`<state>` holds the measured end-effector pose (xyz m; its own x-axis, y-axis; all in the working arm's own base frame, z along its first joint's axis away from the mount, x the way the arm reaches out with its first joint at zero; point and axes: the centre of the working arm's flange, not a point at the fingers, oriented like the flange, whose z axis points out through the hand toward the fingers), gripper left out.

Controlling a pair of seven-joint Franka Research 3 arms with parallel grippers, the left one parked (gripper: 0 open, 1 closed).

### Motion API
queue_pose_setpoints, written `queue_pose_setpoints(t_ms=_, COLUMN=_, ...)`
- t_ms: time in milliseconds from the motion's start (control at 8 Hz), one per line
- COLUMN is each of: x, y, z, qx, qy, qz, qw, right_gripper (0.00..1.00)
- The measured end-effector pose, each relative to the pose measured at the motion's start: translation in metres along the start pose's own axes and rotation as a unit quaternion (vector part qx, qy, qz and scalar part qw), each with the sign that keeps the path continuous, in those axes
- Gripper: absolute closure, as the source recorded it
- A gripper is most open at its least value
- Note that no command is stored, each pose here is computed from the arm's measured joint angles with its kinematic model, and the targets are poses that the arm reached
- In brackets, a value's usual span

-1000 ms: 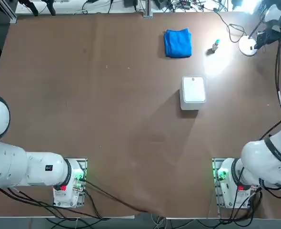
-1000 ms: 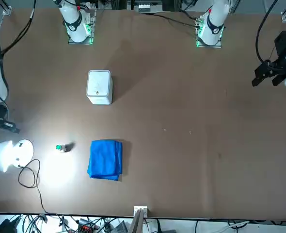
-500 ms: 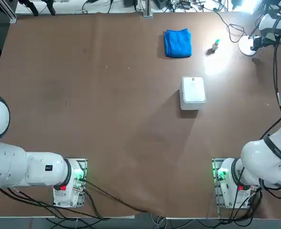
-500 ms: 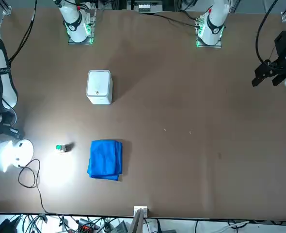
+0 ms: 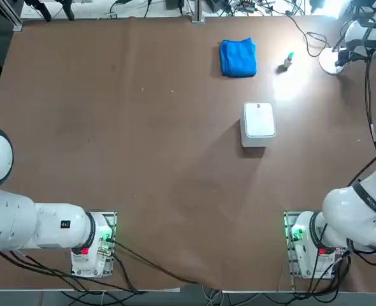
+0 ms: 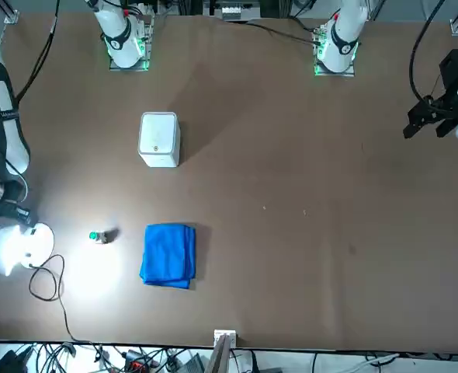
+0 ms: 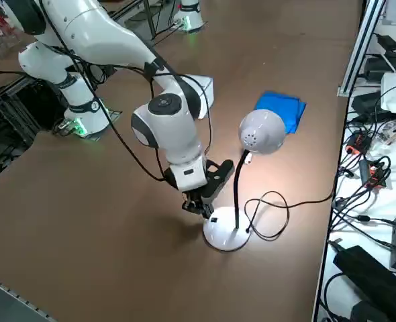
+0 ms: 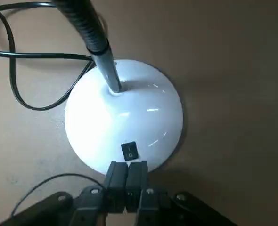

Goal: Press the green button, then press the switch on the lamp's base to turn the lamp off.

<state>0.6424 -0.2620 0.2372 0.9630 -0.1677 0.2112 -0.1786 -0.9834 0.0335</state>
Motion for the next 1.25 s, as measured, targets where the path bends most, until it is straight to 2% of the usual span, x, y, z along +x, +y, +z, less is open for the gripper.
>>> queue_pose_setpoints(t_ms=1250, x=-0.0010, y=-0.0078, z=0.0119, qx=0.004, qy=0.004, qz=-0.004, qw=1.000, right_gripper=0.99)
